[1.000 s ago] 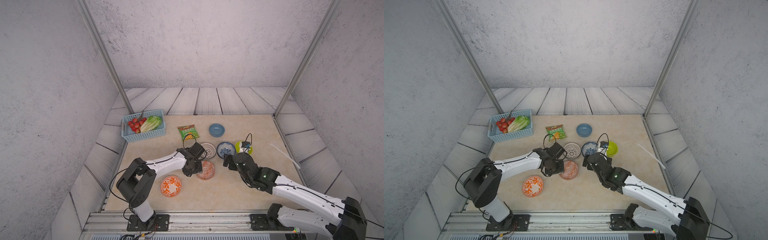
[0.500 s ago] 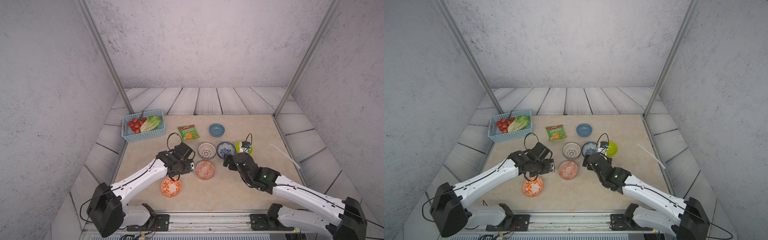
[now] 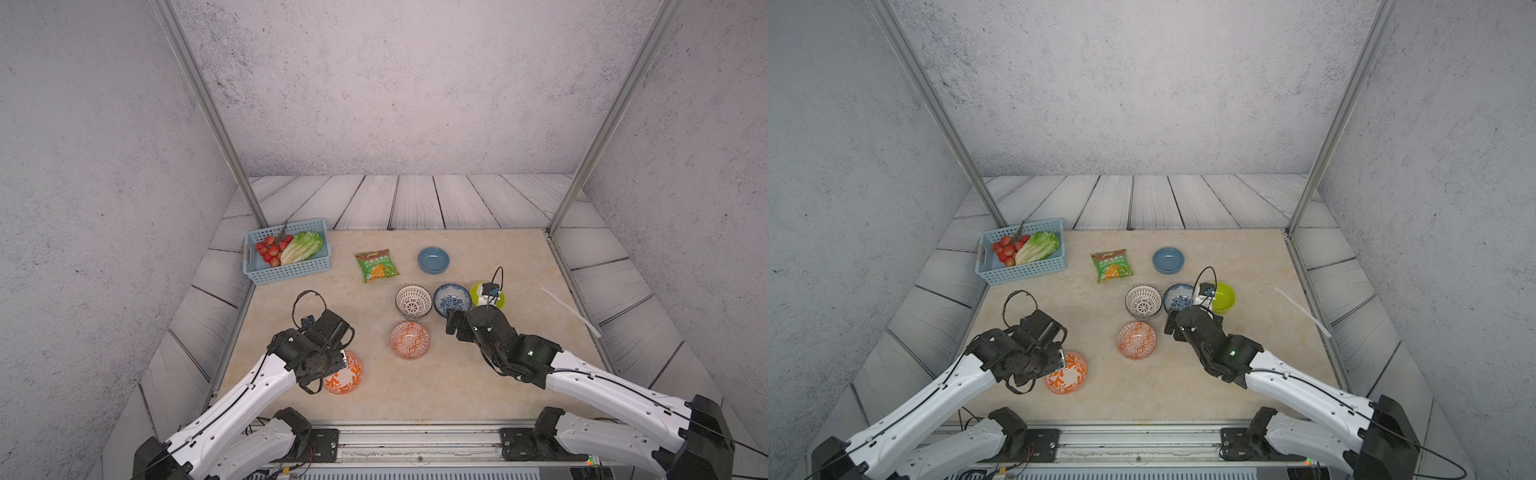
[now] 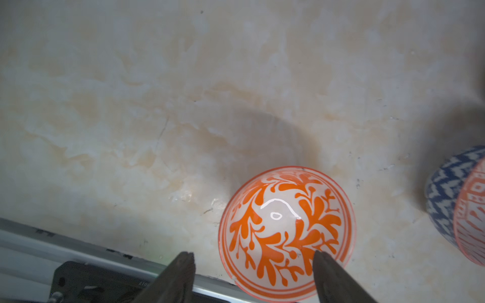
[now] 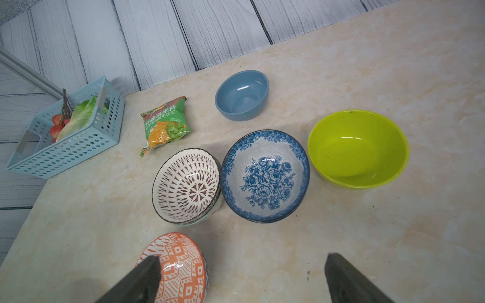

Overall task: Stack the bowls
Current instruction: Pick up the bowl from the center of the board.

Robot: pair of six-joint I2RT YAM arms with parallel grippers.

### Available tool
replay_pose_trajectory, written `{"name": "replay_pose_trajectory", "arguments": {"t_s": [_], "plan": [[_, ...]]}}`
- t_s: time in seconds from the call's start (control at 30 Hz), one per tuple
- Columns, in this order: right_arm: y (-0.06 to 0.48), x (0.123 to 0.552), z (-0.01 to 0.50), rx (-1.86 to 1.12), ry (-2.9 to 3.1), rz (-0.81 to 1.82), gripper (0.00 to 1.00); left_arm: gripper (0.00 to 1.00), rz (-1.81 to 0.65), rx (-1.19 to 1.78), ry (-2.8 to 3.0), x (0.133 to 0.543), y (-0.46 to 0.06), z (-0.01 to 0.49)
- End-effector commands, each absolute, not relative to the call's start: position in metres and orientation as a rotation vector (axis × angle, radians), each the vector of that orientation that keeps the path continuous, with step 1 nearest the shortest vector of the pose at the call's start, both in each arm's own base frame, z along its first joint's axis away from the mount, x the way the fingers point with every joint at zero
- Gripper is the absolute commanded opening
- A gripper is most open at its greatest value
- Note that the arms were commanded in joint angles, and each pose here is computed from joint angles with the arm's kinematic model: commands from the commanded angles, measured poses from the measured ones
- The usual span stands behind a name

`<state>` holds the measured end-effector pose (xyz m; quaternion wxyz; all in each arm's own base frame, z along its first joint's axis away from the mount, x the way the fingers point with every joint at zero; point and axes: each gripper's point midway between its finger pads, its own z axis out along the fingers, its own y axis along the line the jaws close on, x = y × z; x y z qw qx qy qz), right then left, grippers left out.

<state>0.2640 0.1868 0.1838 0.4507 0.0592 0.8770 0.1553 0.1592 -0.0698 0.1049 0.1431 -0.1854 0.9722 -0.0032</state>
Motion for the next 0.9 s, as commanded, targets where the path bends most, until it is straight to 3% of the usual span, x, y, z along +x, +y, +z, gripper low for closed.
{"name": "replay_pose_trajectory", "arguments": {"t_s": [0.0,0.3,0.47,0.63,0.87], "plan": [[0.183,0.261,0.186,0.140,2.167,0.386,0.99,0.75,0.147,-0.649,2.796,0.148,-0.046,0.101],[0.183,0.260,0.186,0.139,2.165,0.396,0.99,0.59,-0.205,-0.765,2.781,0.148,-0.061,0.076],[0.184,0.260,0.186,0.138,2.167,0.396,0.99,0.50,-0.240,-0.739,2.842,0.151,-0.071,0.066],[0.183,0.260,0.186,0.140,2.164,0.395,0.99,0.32,-0.257,-0.720,2.877,0.154,-0.077,0.060],[0.184,0.261,0.186,0.140,2.164,0.392,0.99,0.26,-0.284,-0.698,2.885,0.156,-0.082,0.056]]}}
